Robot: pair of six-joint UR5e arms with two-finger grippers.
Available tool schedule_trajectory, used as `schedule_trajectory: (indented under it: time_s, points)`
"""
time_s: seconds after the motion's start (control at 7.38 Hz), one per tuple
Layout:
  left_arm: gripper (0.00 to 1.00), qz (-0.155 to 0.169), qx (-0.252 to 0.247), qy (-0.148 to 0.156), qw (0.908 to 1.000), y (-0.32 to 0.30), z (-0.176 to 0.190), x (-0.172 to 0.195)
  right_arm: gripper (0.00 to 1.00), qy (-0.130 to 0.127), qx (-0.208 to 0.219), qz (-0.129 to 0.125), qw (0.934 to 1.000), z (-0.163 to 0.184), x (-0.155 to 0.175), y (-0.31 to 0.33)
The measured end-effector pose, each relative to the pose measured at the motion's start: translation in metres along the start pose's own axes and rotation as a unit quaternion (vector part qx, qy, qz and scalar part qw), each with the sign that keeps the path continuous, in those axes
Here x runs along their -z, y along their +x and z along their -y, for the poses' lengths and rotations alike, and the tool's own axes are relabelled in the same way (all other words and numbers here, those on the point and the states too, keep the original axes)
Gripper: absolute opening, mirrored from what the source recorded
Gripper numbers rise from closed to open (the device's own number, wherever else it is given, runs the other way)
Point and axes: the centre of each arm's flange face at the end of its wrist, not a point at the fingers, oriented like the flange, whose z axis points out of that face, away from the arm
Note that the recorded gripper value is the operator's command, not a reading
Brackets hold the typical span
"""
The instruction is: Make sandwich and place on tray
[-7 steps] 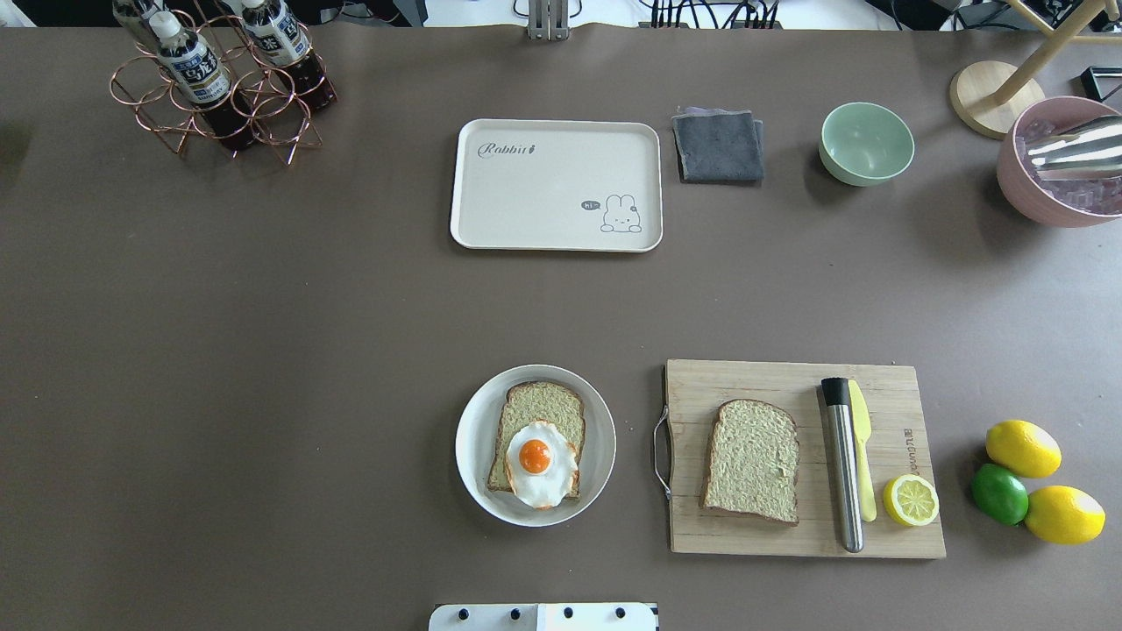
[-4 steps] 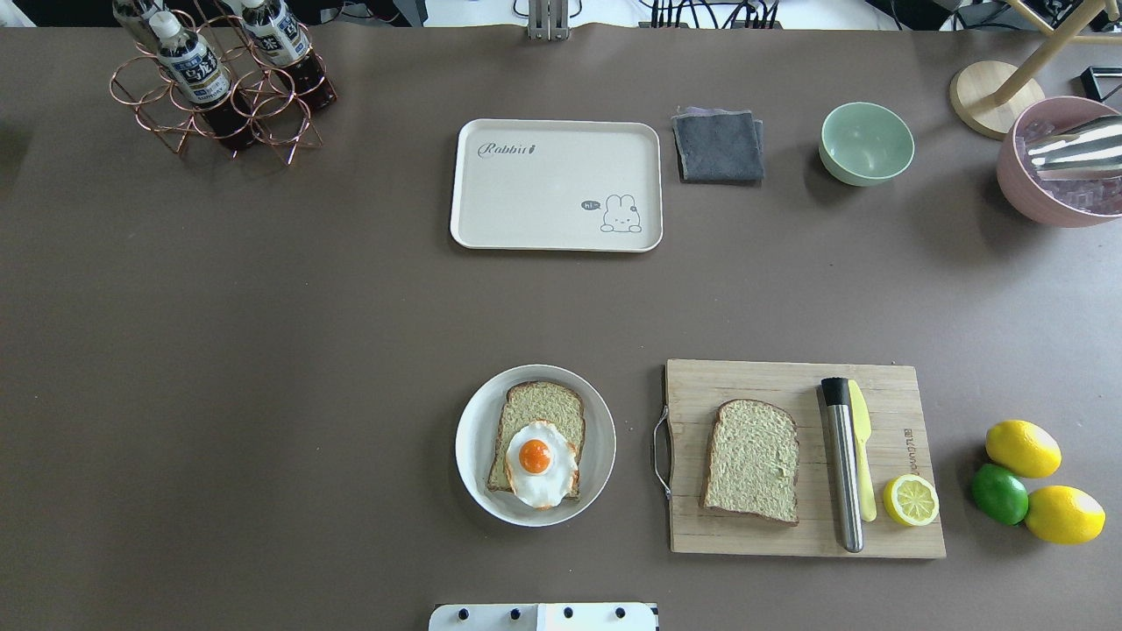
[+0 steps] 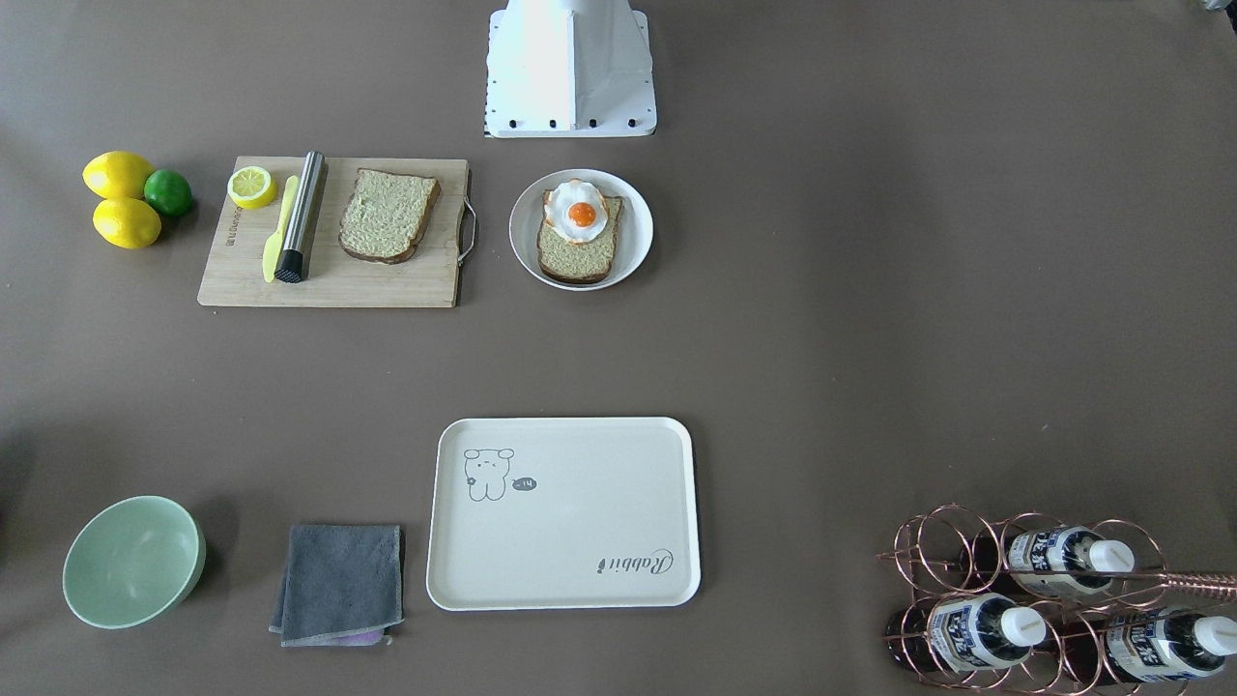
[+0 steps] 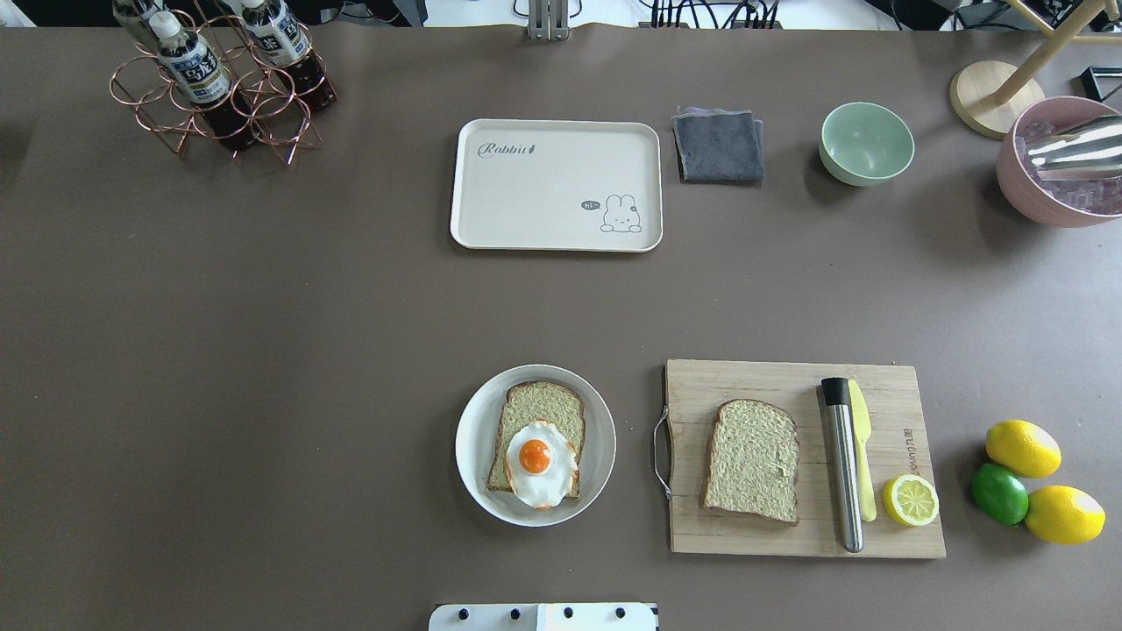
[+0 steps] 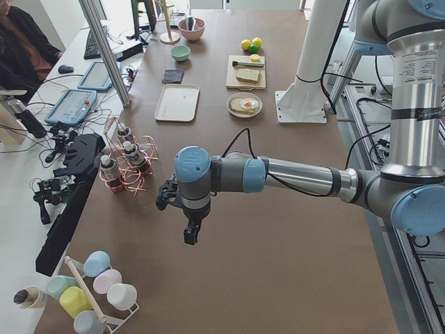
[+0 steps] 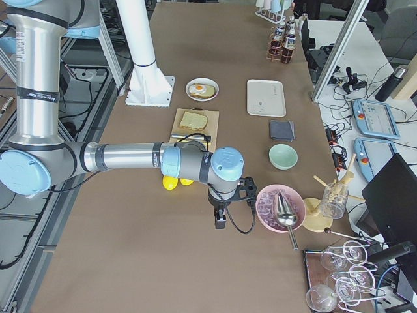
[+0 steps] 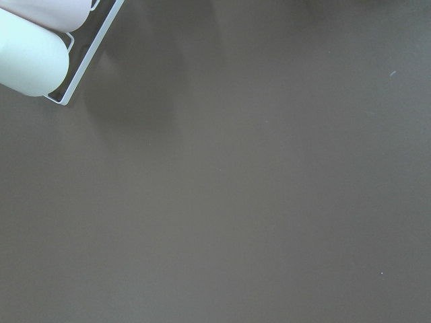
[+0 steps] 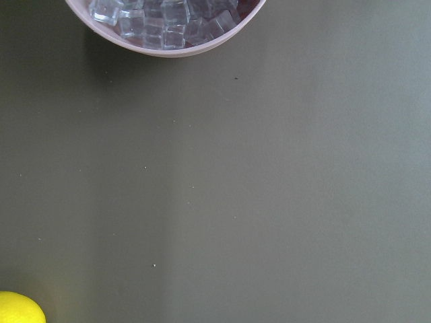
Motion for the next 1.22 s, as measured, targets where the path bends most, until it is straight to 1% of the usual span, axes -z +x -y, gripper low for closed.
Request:
schedule_trajectory:
  time_s: [1.22]
  points:
    - [0.98, -0.001, 0.001, -0.001, 1.0000, -0.0003, 0.0016, -0.0007, 1.00, 0.001, -0.001, 0.000, 1.0000, 0.0000, 0.0015, -0.0015]
